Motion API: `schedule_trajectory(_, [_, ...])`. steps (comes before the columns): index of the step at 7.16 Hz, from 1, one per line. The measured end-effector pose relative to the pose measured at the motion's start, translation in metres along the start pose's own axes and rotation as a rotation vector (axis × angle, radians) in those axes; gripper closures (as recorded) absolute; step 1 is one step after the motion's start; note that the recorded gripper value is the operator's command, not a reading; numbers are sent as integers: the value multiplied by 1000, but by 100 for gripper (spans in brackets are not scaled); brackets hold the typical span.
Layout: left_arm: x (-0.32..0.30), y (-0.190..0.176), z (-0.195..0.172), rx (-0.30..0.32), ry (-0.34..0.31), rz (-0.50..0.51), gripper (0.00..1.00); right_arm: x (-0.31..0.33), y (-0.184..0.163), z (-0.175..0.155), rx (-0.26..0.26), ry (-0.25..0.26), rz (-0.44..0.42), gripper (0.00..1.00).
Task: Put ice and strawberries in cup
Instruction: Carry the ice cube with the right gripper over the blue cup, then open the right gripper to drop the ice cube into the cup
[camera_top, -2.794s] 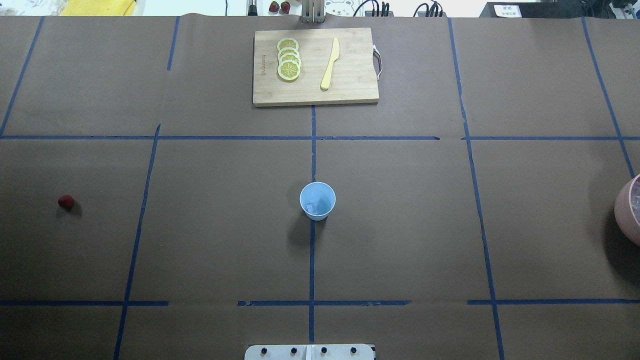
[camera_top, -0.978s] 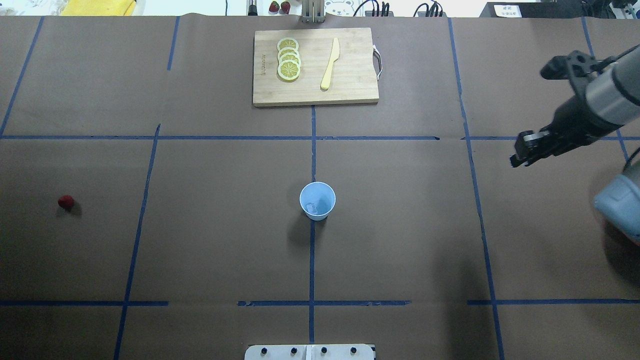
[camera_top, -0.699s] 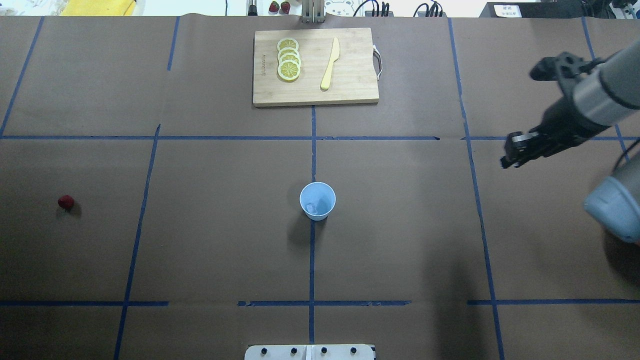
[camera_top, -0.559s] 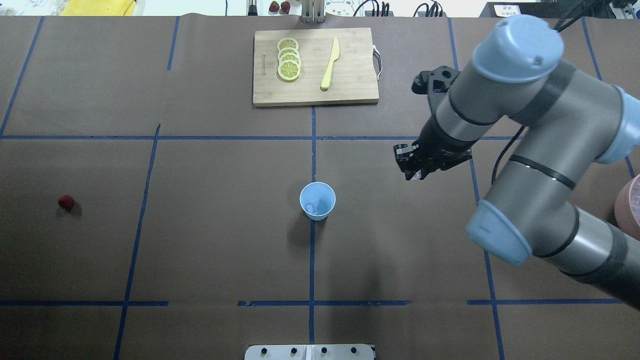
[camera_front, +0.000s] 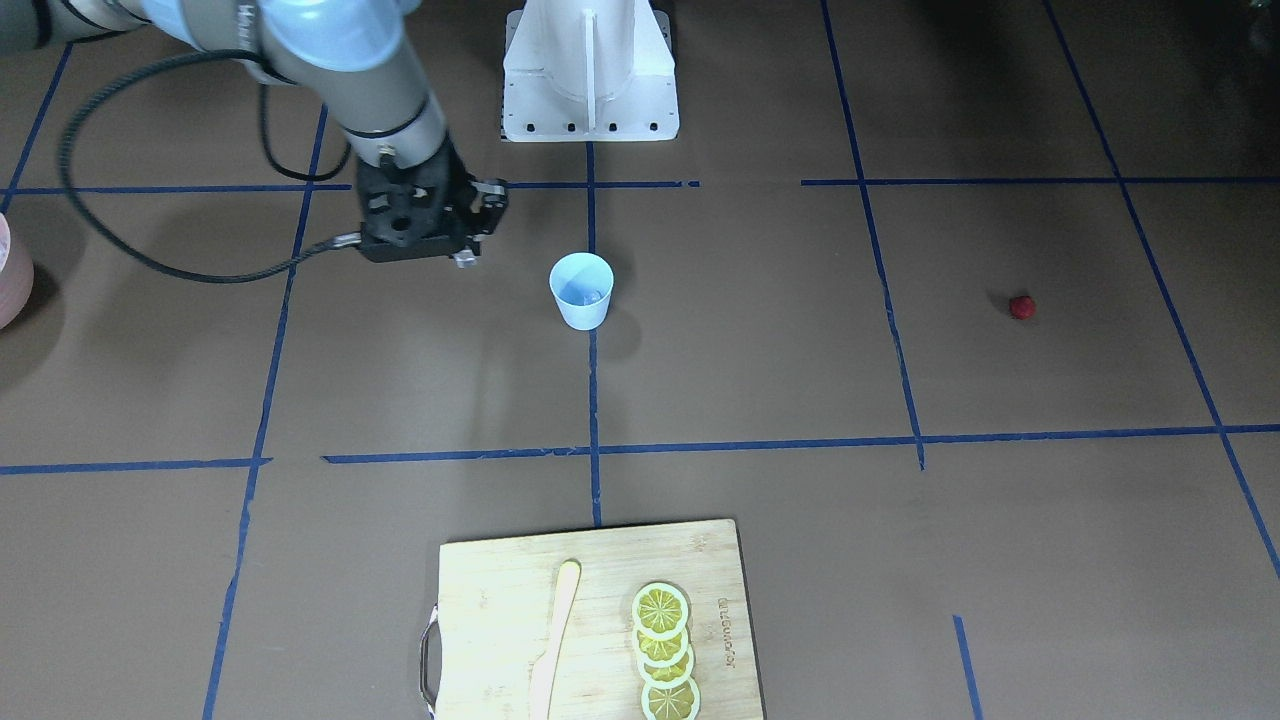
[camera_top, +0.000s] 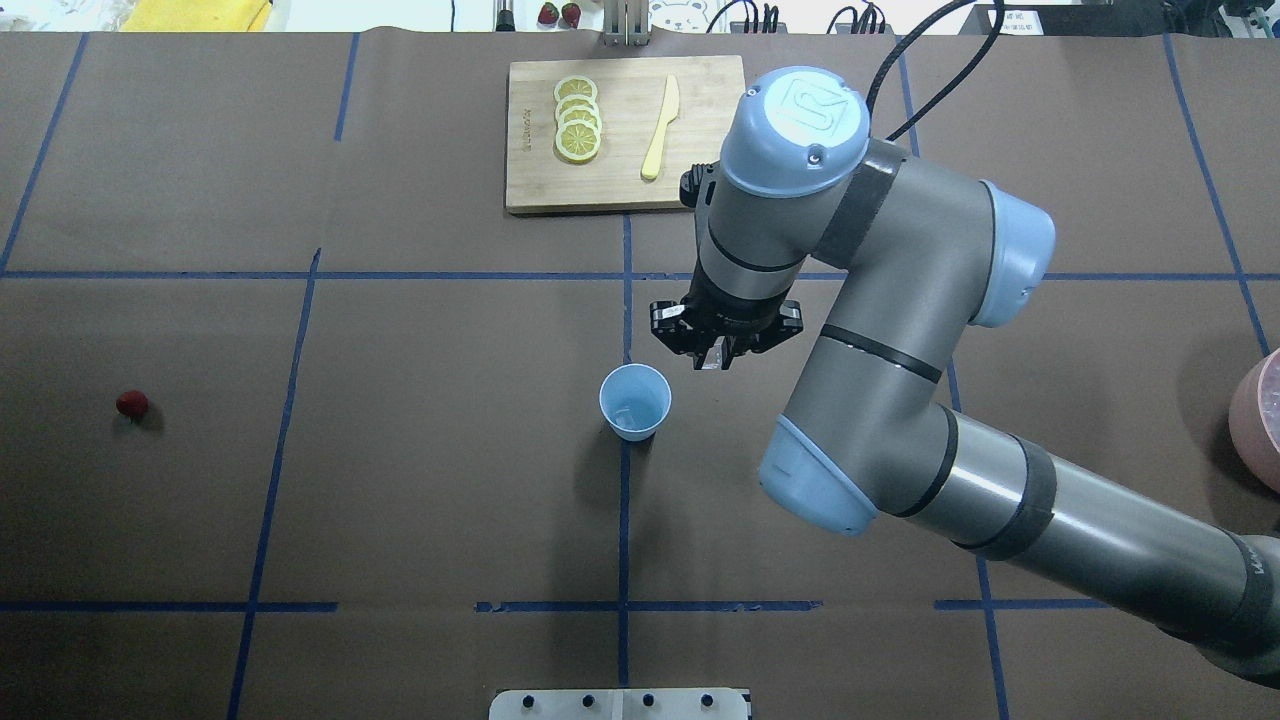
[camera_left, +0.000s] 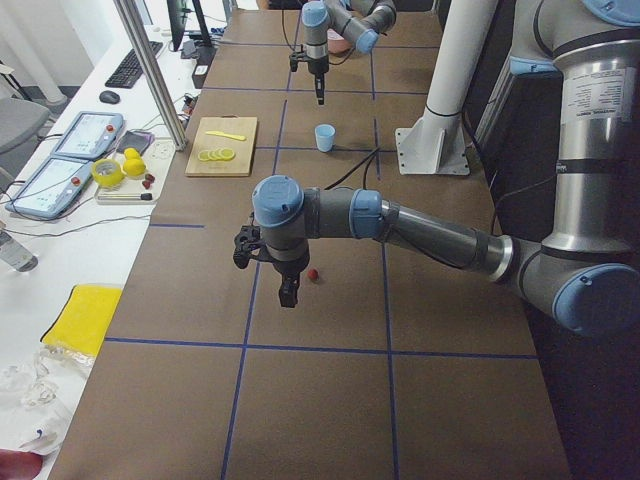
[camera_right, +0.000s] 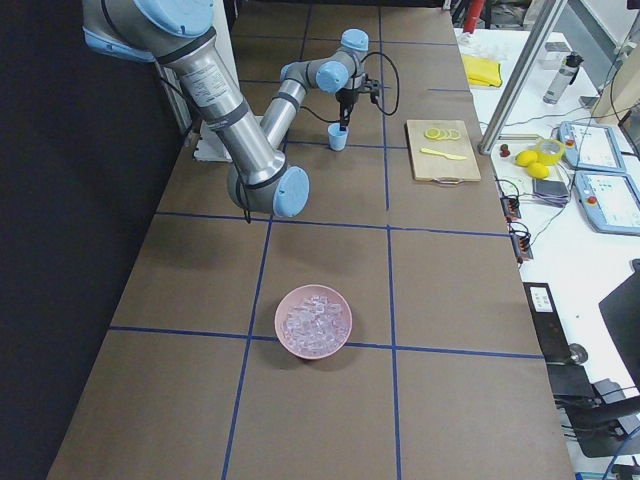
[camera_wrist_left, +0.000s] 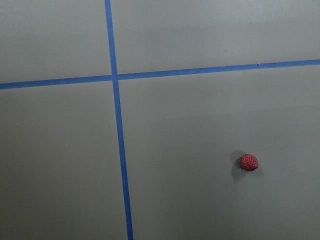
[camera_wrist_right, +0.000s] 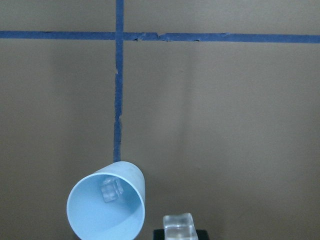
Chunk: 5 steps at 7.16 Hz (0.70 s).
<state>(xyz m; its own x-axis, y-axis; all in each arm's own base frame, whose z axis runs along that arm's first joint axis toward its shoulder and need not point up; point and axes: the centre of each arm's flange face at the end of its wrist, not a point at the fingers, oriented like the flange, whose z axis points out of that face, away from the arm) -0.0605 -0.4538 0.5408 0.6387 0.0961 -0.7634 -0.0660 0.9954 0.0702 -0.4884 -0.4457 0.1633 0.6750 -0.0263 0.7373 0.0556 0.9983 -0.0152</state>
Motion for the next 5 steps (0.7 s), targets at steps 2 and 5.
schedule_trajectory(2, [0, 0, 0, 0, 0, 0, 0, -25, -2, 15, 6, -12, -5, 100])
schedule_trajectory(5, [0, 0, 0, 1, 0, 2, 0, -53, 6, 28, 13, -7, -4, 98])
